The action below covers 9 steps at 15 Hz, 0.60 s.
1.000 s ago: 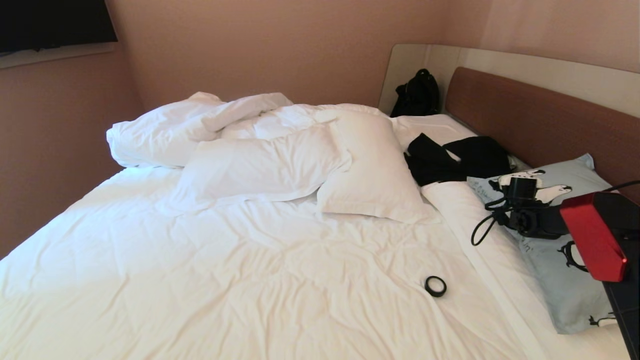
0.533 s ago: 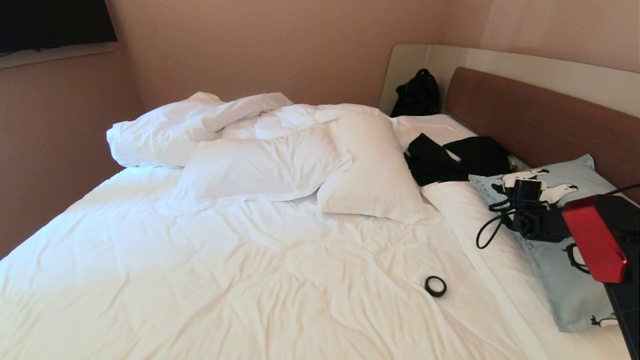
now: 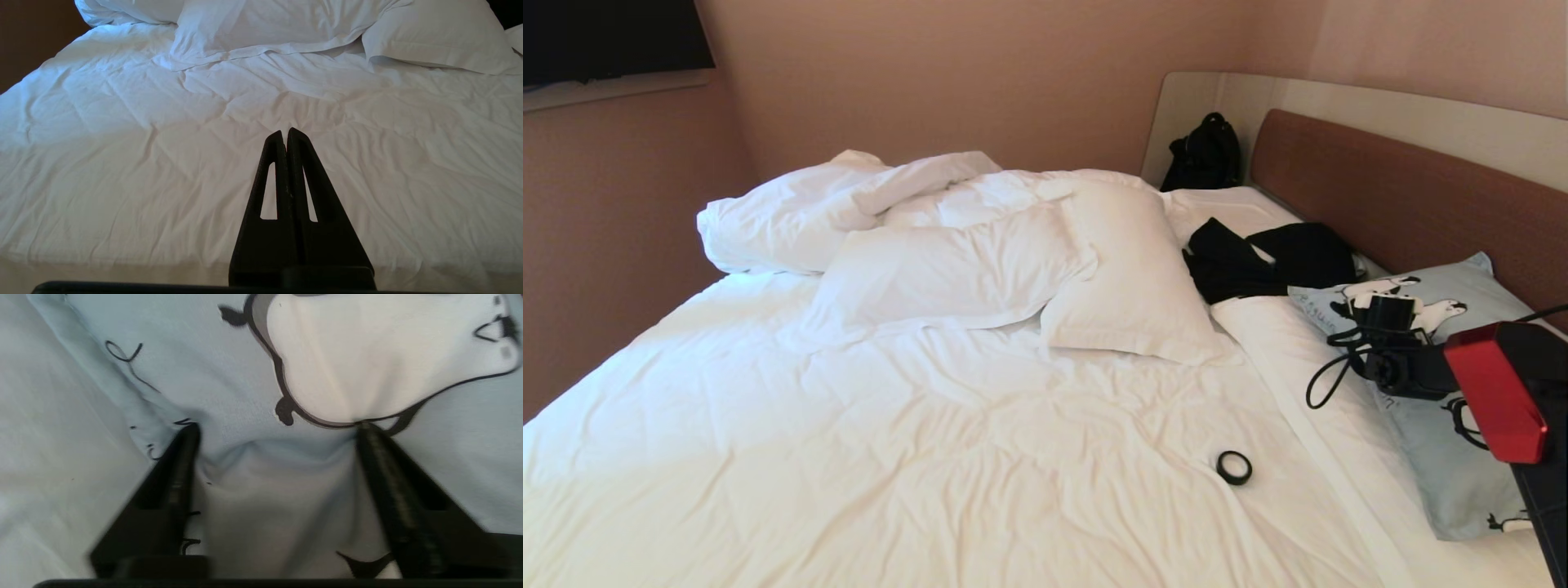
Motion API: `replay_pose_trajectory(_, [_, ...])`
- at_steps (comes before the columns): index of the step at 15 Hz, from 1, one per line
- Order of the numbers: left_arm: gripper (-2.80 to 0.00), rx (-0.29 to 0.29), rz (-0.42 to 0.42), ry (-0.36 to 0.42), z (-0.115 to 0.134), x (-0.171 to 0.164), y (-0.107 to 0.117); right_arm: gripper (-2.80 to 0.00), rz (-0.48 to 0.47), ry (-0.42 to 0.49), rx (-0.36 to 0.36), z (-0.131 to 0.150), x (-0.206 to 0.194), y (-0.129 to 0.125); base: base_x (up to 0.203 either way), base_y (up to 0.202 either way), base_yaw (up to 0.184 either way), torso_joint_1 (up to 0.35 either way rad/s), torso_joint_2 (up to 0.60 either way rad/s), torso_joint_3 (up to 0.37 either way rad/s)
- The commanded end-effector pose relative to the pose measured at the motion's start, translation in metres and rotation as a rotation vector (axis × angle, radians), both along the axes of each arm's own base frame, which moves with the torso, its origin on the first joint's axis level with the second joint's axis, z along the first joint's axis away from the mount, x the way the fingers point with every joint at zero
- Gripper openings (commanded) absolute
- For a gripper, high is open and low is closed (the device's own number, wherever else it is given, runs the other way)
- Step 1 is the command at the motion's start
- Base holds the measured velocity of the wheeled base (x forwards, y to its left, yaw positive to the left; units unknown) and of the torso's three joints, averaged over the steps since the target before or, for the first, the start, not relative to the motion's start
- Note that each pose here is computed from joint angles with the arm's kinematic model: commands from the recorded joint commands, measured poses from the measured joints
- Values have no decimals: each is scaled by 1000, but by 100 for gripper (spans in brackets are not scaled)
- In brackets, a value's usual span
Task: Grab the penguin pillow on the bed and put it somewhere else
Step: Pick up the pillow
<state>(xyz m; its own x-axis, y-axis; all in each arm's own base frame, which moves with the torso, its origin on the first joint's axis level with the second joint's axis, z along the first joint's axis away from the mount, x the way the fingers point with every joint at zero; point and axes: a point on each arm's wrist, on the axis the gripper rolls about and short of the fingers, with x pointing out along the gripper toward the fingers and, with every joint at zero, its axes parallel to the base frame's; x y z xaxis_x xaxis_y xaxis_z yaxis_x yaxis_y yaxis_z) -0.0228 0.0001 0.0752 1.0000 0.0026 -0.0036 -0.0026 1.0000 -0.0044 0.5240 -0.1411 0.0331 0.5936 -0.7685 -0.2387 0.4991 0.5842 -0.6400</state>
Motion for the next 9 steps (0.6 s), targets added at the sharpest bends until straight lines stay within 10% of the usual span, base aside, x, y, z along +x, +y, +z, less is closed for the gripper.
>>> replay_pose_trajectory(1, [-280, 0, 1, 1, 0, 0, 0, -280, -2, -2, -4, 2, 0, 0, 0, 0, 0, 0, 0, 0])
replay_pose_trajectory(9, [-280, 0, 1, 1, 0, 0, 0, -280, -2, -29, -10, 9, 0, 0, 0, 0, 0, 0, 0, 0])
